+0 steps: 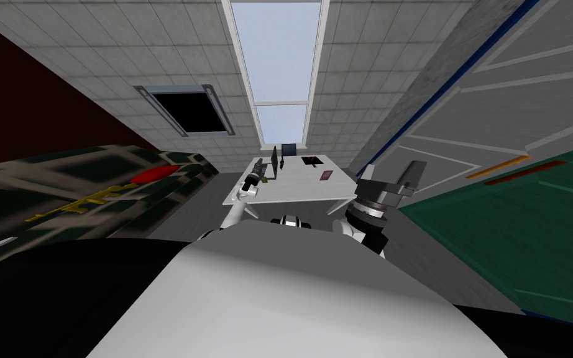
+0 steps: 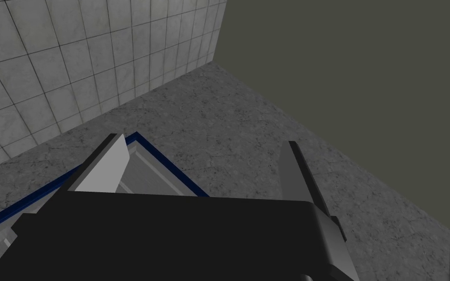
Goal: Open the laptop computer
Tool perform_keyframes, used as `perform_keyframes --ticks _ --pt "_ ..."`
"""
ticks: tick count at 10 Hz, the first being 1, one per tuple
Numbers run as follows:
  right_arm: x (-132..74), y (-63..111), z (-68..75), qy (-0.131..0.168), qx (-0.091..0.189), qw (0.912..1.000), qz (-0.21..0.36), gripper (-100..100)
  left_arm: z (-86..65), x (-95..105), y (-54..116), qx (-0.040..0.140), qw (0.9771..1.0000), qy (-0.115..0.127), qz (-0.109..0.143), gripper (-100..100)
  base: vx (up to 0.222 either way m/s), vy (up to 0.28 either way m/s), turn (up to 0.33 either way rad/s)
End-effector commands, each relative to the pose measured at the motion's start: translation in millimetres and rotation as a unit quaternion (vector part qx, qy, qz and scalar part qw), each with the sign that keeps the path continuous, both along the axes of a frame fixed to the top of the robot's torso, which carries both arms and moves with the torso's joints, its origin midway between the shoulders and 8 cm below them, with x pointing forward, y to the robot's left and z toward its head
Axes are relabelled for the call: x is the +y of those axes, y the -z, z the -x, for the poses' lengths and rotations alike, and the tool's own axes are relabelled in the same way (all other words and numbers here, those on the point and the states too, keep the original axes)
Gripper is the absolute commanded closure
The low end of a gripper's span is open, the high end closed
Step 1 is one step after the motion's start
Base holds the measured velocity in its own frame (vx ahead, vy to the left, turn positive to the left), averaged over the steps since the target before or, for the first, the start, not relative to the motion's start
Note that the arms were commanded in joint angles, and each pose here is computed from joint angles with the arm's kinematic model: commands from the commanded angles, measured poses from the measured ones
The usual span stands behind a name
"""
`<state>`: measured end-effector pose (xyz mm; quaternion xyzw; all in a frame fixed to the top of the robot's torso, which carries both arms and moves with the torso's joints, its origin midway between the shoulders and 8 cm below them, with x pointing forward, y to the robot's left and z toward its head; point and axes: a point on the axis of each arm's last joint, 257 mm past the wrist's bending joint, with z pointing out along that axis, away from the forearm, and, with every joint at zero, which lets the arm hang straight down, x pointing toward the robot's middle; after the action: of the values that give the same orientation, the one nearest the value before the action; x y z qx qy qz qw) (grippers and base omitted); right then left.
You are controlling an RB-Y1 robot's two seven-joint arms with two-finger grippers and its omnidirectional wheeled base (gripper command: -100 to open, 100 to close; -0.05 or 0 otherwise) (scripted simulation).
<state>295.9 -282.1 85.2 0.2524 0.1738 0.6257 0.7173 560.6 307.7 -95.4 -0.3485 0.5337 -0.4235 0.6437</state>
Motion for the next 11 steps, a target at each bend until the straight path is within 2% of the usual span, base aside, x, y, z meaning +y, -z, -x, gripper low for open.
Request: perform_keyframes --ticks 1,2,4,10,11 --pt "0 0.0 0.0 0.000 0.000 1.0000 0.000 0 -19.2 17.2 10.4 0.032 0.9991 -0.019 -0.021 -100 0.025 -0.151 0.006" --pt "0 0.0 0.0 0.000 0.000 1.0000 0.000 0 -19.2 17.2 10.4 0.032 0.9991 -0.019 -0.021 -100 0.019 -0.083 0.002" --pt "0 0.0 0.0 0.000 0.000 1.0000 0.000 0 -31.9 31.9 15.3 0.053 0.9973 -0.034 -0.037 -100 0.023 -0.092 0.001" --pt "0 0.0 0.0 0.000 0.000 1.0000 0.000 0 -57.8 72.0 22.1 0.101 0.9896 -0.078 -0.067 -100 0.022 -0.121 0.003" --pt "0 0.0 0.0 0.000 0.000 1.0000 0.000 0 -54.6 67.2 22.5 0.095 0.9907 -0.073 -0.065 -100 0.010 -0.052 0.001"
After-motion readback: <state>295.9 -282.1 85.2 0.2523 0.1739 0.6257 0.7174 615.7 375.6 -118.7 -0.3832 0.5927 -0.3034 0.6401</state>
